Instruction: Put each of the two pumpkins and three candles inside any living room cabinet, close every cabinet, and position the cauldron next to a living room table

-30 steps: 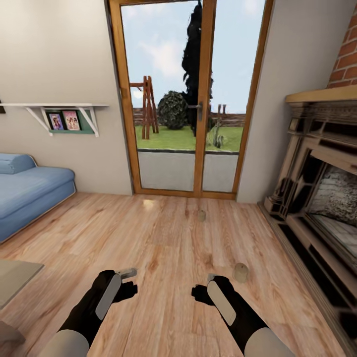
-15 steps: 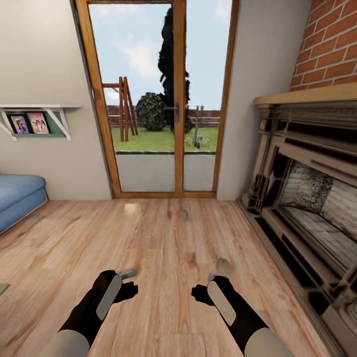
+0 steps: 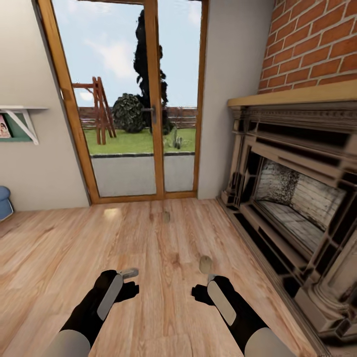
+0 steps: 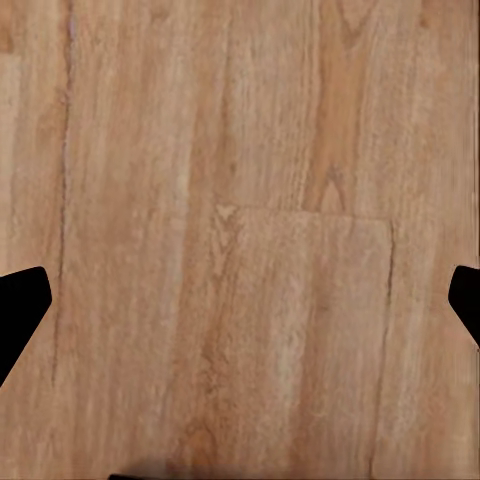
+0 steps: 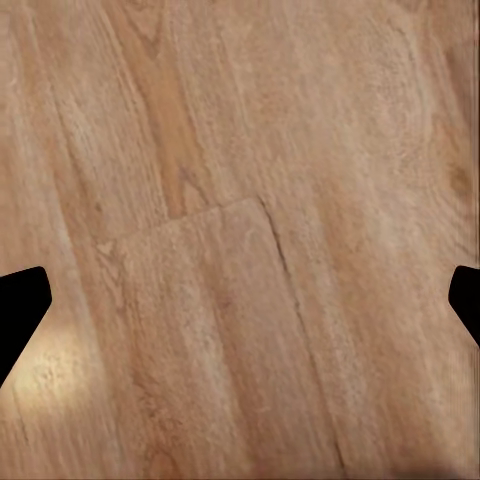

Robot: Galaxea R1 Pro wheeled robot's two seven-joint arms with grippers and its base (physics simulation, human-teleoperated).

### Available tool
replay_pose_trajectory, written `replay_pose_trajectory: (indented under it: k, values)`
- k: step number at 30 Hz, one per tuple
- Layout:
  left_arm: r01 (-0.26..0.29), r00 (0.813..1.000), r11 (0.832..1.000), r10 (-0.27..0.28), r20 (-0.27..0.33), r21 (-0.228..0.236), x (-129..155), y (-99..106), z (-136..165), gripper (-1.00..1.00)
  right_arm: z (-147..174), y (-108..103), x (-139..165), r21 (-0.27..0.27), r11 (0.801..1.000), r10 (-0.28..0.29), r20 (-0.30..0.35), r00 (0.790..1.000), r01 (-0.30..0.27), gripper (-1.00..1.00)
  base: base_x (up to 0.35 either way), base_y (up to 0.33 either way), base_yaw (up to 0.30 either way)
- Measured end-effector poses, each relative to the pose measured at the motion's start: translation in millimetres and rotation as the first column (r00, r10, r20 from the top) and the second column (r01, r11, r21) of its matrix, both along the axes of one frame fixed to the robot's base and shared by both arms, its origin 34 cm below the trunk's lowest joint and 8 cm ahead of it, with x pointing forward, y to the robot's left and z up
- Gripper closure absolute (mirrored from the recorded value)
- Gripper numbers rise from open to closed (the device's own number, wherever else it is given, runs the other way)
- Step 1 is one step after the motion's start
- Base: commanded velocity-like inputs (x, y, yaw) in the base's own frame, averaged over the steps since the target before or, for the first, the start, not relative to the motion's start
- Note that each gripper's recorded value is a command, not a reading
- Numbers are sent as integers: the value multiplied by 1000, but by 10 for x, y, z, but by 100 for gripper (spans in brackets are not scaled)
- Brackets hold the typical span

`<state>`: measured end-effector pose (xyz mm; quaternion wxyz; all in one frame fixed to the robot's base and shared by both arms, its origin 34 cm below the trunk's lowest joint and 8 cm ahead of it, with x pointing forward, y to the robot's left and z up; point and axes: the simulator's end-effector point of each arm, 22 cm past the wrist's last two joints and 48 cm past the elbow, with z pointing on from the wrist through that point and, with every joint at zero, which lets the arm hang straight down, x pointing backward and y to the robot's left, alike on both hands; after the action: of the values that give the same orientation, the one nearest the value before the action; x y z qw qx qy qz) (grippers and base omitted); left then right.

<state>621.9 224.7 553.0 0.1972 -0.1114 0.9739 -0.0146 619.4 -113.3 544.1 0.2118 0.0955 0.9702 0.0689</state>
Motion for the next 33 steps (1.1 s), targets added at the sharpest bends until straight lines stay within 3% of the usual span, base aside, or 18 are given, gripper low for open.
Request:
replay_pose_trajectory:
  k: [26, 33]
  values:
    - [6, 1000, 1000, -6, 12, 5, 14, -35, 58, -100, 74, 60, 16, 13, 1000, 6, 12, 1000, -6, -100, 0, 0, -274]
    - [6, 1000, 1000, -6, 6, 7, 6, -30, 33, -100, 42, 115, -17, 56, 998, -10, -9, 1000, 10, -100, 0, 0, -128]
